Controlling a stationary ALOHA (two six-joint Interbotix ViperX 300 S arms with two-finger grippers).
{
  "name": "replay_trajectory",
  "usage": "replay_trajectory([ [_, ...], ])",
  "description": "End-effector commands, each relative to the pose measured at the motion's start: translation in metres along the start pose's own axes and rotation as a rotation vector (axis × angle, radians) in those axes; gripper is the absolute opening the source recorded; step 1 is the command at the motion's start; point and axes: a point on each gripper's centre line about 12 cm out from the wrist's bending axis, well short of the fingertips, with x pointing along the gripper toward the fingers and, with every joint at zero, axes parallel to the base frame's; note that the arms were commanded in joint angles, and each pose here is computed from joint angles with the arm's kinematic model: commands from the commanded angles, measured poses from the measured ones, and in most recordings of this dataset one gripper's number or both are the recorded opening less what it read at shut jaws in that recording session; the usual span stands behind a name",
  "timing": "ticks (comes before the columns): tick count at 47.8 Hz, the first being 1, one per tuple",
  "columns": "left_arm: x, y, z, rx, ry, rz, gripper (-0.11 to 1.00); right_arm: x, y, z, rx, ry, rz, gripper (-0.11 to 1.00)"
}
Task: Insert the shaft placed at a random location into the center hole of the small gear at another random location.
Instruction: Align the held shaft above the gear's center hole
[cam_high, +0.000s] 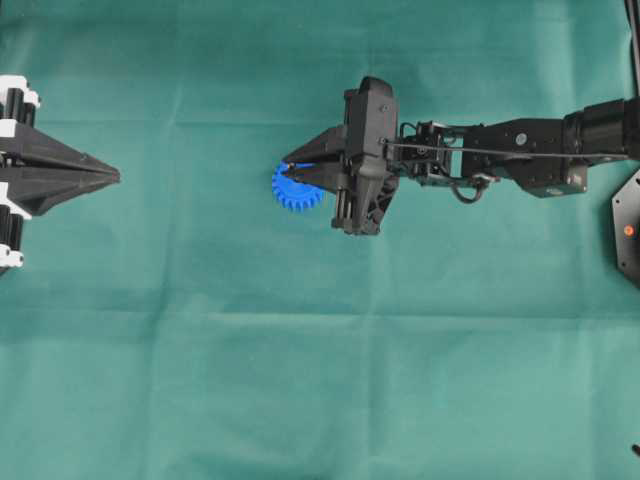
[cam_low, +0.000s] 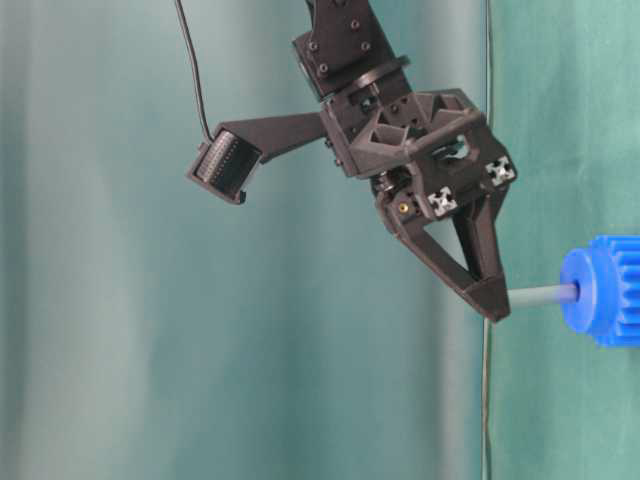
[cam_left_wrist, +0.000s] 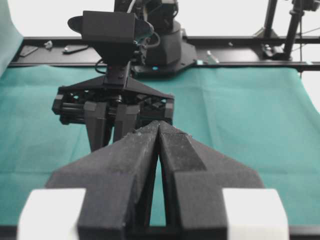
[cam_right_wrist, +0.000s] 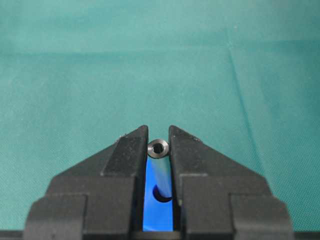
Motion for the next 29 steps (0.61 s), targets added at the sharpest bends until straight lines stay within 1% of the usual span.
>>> replay_trajectory([
  [1,0.002,0.000,0.005,0.002,-0.012,-0.002,0.00,0.000,-0.002,0.010,0.001,-0.029,-0.005,0.12],
  [9,0.002,0.000,0.005,0.002,-0.012,-0.002,0.00,0.000,-0.002,0.011,0.003,-0.032,-0.005,0.12],
  [23,0.002,0.000,0.005,0.000,-0.012,-0.002,0.00,-0.009,-0.002,0.026,-0.002,-0.069,-0.006,0.12],
  [29,0.002,0.000,0.005,0.000,-0.011,-0.002,0.00,-0.011,-0.002,0.027,-0.005,-0.073,-0.006,0.12],
])
